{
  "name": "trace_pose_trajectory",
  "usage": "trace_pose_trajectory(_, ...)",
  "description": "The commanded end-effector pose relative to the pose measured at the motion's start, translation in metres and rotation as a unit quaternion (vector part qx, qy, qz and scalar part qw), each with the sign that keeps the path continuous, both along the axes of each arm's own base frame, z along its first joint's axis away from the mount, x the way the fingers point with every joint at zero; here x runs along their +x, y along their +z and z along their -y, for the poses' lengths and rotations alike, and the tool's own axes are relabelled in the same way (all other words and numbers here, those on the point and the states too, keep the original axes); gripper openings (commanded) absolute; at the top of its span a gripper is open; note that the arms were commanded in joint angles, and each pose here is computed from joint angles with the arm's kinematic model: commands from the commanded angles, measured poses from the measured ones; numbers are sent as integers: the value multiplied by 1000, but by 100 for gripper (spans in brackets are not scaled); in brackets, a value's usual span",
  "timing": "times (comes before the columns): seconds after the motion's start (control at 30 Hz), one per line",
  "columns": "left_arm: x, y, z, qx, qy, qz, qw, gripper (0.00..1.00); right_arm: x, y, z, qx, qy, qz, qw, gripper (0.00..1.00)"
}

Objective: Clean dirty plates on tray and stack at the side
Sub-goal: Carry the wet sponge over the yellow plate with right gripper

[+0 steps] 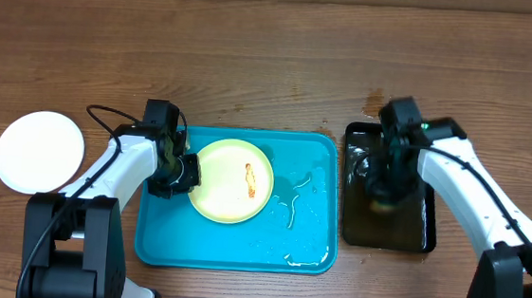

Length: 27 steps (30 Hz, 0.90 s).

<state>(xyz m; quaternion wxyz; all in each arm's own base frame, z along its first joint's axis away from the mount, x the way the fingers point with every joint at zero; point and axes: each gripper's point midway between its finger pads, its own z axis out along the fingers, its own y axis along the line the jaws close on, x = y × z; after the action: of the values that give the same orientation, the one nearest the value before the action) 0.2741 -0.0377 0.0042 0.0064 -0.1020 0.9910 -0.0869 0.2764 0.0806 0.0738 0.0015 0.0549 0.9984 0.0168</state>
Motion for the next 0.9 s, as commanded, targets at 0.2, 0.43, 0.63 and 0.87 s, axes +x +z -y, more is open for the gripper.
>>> trace_pose_trajectory(0.2, -12, -11, 9, -23, -28, -17, 999, 4, 33, 62, -132, 145, 148, 128, 970, 4)
trace_pose_trajectory(0.43, -12, -11, 9, -23, -28, -18, 999, 4, 42, 45, -187, 73, 149, 209, 964, 4)
trace_pose_trajectory(0.63, -12, -11, 9, -23, -27, -18, 999, 4, 45, 5, -216, -9, 185, 251, 950, 4)
trace_pose_trajectory(0.87, -12, -11, 9, -23, -28, -18, 999, 4, 35, -13, -229, -37, 210, 256, 943, 4)
